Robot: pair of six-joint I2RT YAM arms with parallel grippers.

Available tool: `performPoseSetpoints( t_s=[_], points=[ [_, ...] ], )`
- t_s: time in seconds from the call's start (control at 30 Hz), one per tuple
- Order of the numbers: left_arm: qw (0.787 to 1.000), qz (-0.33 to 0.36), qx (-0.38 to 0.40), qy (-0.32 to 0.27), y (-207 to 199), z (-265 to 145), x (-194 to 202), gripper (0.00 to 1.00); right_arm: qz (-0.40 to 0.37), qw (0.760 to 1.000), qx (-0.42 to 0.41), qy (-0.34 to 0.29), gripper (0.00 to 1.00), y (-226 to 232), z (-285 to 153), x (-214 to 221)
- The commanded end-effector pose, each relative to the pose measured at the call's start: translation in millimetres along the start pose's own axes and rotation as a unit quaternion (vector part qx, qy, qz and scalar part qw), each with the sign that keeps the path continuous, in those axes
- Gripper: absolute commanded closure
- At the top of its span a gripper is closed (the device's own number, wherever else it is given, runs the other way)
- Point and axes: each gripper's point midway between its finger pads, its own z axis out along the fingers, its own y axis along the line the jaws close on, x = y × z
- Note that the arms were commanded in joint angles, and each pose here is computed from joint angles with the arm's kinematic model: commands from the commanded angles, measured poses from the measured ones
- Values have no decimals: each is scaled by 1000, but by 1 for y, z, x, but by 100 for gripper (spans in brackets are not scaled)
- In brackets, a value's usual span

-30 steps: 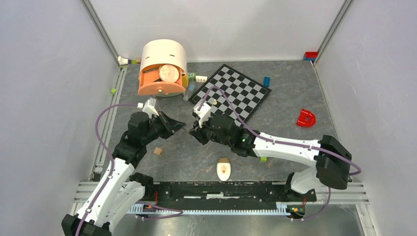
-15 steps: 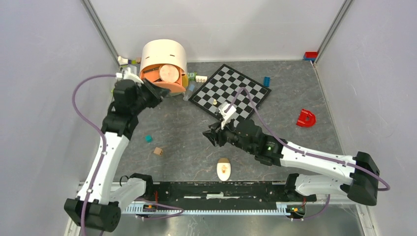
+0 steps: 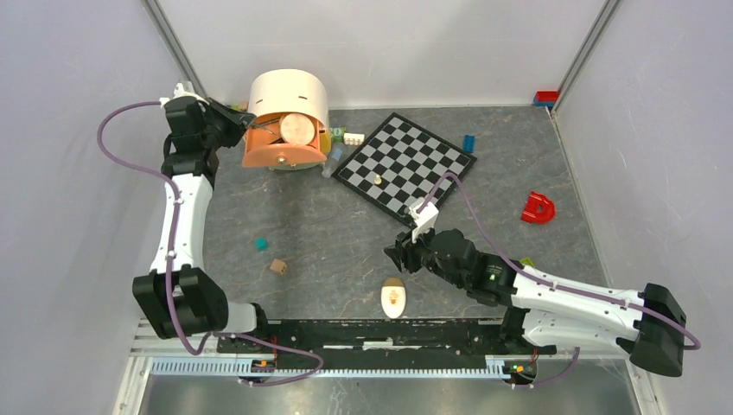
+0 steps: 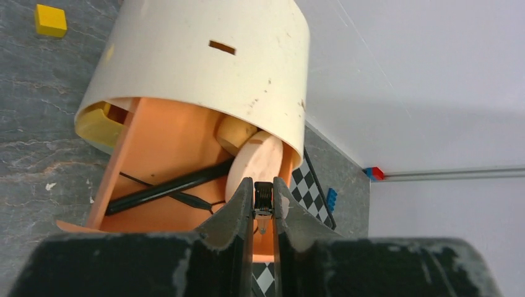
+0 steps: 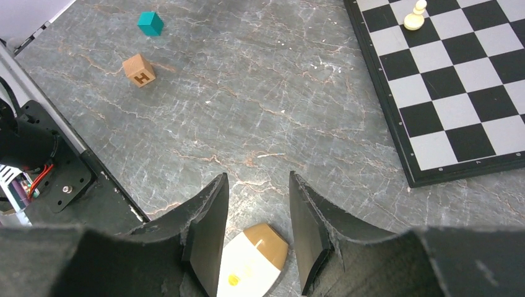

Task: Organize the makeup
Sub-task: Place the makeup brush in the drawer.

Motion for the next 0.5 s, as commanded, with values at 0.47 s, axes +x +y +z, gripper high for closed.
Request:
performPoseSetpoints(
  t_s=[0.47],
  points=[
    [999, 13, 43, 5, 13, 44, 2, 93, 15, 999, 33, -5, 53, -17, -12, 8]
  ],
)
